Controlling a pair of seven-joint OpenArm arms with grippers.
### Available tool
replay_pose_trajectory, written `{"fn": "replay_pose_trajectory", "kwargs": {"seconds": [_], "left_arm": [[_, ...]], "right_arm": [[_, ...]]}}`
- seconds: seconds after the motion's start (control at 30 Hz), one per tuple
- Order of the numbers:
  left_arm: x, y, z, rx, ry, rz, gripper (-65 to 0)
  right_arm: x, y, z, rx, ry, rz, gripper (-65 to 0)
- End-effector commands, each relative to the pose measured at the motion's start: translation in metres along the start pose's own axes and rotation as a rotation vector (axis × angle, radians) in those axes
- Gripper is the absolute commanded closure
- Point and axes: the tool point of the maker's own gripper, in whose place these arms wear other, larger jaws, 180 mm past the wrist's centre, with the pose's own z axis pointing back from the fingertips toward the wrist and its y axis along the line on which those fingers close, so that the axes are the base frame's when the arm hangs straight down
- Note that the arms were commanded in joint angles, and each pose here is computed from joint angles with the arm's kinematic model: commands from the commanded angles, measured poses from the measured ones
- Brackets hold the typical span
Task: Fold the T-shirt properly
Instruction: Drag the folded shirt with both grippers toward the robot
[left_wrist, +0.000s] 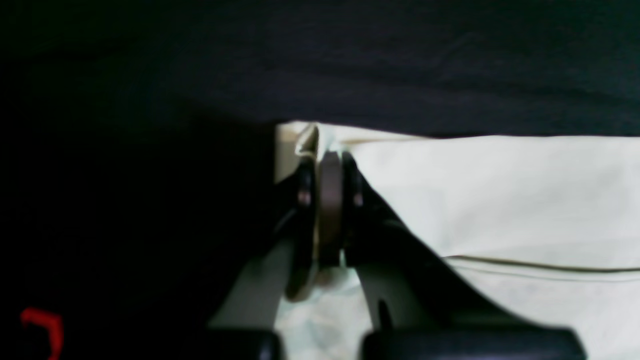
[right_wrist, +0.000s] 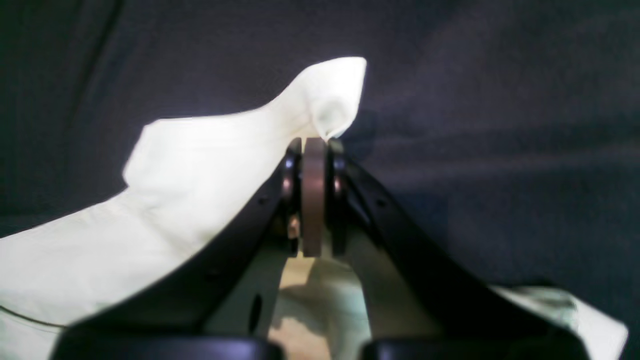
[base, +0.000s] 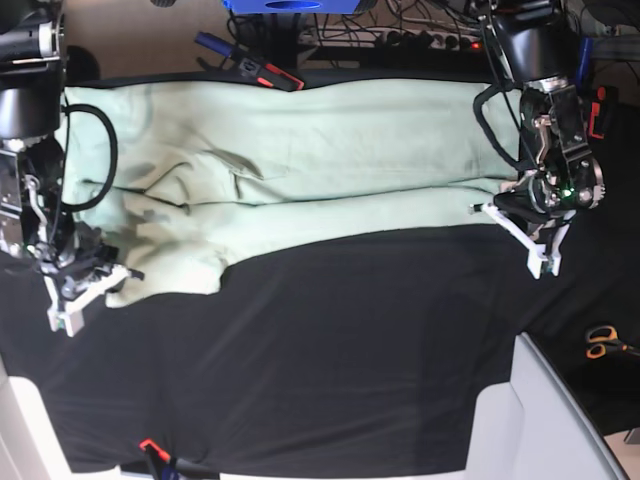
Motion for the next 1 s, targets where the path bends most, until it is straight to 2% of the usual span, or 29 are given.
{"fn": "replay_pose_trajectory", "kwargs": {"seconds": [0.0,0.23,0.47,0.63,0.77,0.97], "left_arm": [[0.018,0.003,0.007,0.007,-0.058,-0.008,0.0],[0.017,0.010,0.018,0.030,-0.077,-0.036,0.0],[0.016,-0.007,0.025,0.010,-0.088,-0.127,0.0],[0.005,0.000,0.025,0.022,-0.062,-0.148,0.0],[-0.001,0.005,0.028,0.033,-0.053,-0.167,0.0],[-0.004,-0.007,0.036,0.017,-0.059,-0.247,0.0]], "right_arm": [[0.020,-0.008,0.008,-0.012,-0.052,0.001,0.0],[0.007,-0.008,0.025,-0.009,-0.029,0.006,0.0],[-0.011,-0.005,0.045,-0.005,-0.016,0.024,0.0],[-0.033,-0.014,0.057,-0.025,0.022,0.013,0.0],[-0.041,-0.014,0.069,-0.029,0.015,0.026,0.0],[-0.054,-0.015,0.082,-0.038,0.009,0.001,0.0]]}}
